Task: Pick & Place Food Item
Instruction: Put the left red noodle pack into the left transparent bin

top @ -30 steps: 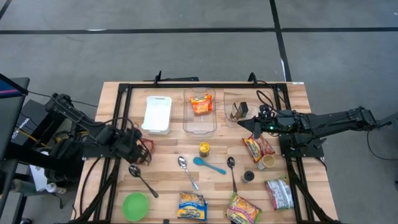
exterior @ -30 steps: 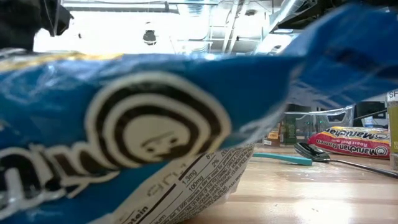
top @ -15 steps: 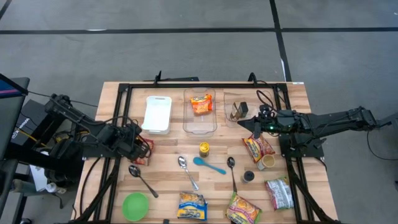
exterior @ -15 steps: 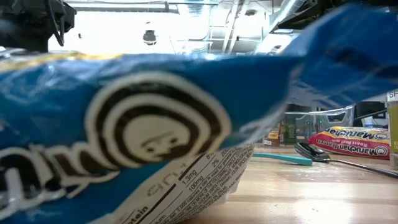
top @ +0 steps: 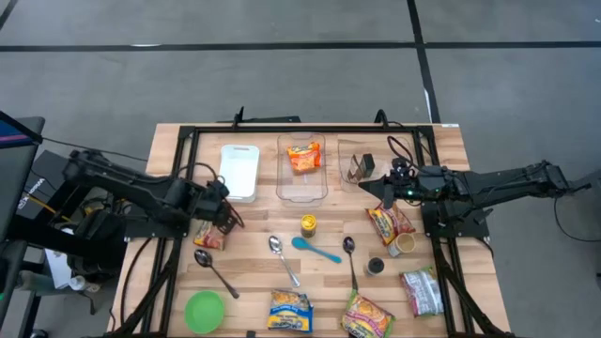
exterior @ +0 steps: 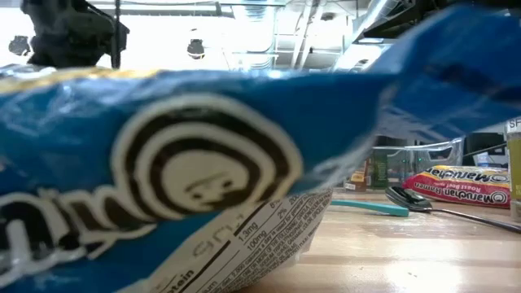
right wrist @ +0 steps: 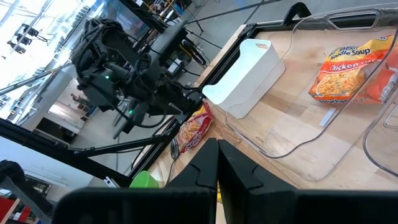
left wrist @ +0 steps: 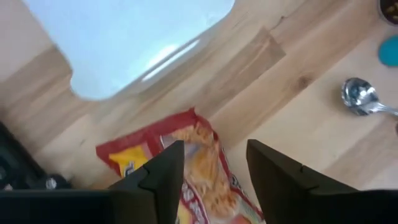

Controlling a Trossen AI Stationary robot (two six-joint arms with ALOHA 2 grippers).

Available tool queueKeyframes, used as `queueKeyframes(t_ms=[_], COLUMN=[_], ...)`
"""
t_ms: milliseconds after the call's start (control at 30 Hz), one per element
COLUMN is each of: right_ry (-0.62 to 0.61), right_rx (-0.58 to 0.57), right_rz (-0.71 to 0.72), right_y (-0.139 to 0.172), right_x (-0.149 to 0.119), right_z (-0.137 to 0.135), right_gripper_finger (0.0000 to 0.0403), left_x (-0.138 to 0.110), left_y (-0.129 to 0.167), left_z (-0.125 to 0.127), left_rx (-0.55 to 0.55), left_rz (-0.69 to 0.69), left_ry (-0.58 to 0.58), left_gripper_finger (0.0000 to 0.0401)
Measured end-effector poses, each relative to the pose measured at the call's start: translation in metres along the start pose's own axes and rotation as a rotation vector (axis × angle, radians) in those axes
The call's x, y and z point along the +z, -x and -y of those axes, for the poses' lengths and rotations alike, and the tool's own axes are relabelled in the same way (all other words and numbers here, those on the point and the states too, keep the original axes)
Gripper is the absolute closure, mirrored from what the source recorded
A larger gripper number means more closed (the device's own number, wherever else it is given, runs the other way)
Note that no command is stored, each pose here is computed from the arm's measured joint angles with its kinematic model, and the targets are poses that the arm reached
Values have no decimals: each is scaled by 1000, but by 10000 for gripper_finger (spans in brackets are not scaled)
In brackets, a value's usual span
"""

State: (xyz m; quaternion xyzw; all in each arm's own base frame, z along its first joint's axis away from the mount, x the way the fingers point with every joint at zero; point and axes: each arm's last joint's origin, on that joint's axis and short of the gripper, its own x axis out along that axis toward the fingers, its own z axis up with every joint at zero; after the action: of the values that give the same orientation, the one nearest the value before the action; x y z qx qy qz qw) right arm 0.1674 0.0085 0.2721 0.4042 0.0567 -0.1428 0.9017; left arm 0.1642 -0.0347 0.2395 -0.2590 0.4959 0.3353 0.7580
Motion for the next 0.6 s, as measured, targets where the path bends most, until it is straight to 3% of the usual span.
queueKeyframes(t_ms=[133,600], right_ry=[0,0], right_rx=[0,0], right_rz=[0,0], right_y=[0,0], right_x=[0,0], right_z=[0,0], right_gripper_finger=[403,403], left_x=[7,14], left_y=[-15,-55], left_z=[10,22], left_rx=[21,148], left_rz=[-6,-141], left_ry=[-55,-39], left_gripper_finger=[215,209])
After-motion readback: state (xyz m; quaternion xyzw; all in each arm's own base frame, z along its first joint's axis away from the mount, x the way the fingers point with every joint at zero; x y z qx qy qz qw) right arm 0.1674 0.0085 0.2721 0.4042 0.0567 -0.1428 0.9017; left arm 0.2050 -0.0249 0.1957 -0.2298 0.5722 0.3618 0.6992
